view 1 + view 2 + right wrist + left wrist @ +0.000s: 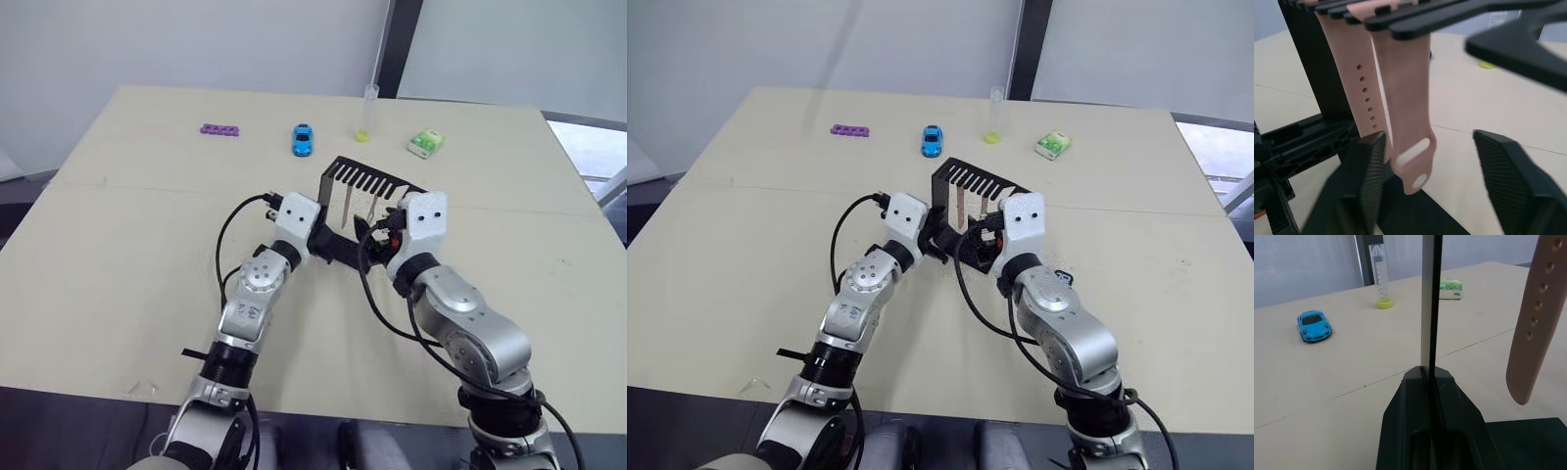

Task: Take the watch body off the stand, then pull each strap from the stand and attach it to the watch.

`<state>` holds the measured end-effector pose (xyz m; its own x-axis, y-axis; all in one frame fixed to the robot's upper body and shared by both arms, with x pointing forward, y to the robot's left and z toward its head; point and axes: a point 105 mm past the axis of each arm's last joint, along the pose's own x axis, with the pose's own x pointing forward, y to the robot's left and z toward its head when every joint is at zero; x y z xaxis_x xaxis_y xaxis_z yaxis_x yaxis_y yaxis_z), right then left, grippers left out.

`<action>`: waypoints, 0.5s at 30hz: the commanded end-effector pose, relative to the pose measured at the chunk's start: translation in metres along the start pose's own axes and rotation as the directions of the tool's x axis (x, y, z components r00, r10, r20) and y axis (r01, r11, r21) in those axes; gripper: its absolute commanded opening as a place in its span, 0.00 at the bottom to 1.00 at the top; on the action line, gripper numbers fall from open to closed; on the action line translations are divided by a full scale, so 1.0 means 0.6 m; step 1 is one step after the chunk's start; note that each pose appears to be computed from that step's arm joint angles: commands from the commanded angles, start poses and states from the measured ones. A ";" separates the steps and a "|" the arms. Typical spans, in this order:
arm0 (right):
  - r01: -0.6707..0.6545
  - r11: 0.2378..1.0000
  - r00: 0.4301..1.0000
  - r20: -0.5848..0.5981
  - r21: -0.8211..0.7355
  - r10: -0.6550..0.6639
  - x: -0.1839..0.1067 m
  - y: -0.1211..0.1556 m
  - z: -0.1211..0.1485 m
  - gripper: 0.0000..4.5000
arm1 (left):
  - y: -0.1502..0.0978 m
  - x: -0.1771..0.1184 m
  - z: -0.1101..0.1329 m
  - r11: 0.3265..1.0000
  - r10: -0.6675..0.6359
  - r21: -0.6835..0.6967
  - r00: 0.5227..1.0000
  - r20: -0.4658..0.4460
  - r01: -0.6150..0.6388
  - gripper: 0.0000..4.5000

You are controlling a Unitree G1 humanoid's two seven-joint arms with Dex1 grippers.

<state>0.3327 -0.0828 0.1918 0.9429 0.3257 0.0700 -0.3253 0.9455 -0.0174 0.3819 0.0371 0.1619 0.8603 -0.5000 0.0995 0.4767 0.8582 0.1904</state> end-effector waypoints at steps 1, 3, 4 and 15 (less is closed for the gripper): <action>-0.017 1.000 0.997 0.071 -0.019 0.018 -0.002 0.005 0.025 0.26 | -0.006 -0.001 0.015 1.000 -0.006 0.010 1.000 0.031 0.006 0.00; -0.025 0.999 0.996 0.088 -0.038 0.029 -0.006 0.007 0.033 0.03 | -0.005 -0.001 0.015 1.000 -0.005 0.011 1.000 0.030 0.004 0.00; -0.035 0.998 0.994 0.098 -0.048 0.040 -0.008 0.009 0.037 0.01 | -0.005 -0.001 0.015 1.000 -0.004 0.013 1.000 0.030 0.004 0.00; -0.072 0.984 0.990 0.107 -0.164 0.091 -0.038 0.015 0.050 0.01 | -0.005 0.001 0.015 1.000 -0.003 0.016 0.999 0.032 0.003 0.00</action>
<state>0.3167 -0.0867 0.2061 0.9206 0.3716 0.1203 -0.3501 0.9216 -0.1673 0.3816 0.0373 0.1621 0.8604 -0.4996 0.1008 0.4753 0.8580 0.1948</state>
